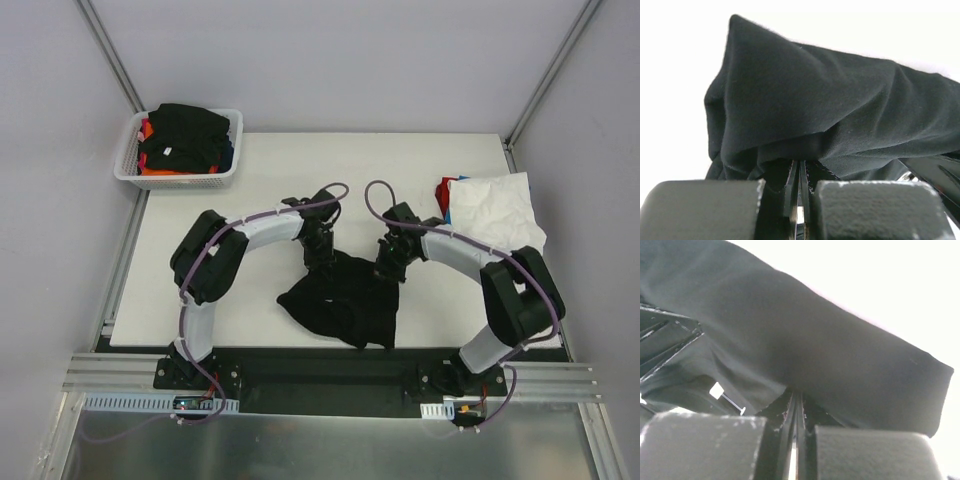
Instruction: Fold and stack the t-shirts
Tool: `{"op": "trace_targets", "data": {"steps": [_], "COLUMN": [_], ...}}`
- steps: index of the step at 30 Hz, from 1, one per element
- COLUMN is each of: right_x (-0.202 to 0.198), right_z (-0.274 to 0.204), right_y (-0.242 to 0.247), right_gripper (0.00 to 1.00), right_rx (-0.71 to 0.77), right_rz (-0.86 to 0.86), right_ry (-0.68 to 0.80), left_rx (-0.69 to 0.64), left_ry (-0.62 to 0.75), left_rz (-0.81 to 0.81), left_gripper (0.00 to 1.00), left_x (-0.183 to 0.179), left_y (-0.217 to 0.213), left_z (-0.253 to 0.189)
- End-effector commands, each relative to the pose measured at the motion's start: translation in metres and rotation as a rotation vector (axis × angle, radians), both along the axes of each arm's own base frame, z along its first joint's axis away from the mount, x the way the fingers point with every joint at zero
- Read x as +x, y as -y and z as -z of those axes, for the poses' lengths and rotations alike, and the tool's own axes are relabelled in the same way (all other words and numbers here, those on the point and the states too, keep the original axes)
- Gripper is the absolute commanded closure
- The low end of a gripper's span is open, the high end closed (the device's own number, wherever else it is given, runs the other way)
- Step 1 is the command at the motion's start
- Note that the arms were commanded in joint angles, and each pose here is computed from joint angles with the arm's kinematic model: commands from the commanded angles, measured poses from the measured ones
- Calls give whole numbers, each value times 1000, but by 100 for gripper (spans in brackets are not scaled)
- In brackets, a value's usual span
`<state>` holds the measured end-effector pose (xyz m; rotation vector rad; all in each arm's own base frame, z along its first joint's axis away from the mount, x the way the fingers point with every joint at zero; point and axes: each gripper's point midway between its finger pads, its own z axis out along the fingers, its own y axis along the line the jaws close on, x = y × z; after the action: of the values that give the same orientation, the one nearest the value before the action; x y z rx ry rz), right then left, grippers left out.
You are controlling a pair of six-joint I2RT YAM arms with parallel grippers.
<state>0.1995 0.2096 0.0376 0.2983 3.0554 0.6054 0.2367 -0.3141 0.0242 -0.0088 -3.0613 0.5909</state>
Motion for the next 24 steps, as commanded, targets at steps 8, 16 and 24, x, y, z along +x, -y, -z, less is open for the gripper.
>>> {"op": "trace_targets", "data": {"steps": [8, 16, 24], "right_x": [110, 164, 111], "right_z": [-14, -41, -75], "right_y": [7, 0, -15], "right_gripper": [99, 99, 99], "right_rx": [87, 142, 174], "right_rz": [1, -31, -74], "right_ry": [59, 130, 158], "left_rx": [38, 43, -75], "left_ry": [157, 180, 306], "left_rz": [-177, -204, -233], "left_gripper": [100, 100, 100], "left_x": [137, 159, 154], "left_y": [-51, -66, -61], "left_z": [-17, -28, -119]}}
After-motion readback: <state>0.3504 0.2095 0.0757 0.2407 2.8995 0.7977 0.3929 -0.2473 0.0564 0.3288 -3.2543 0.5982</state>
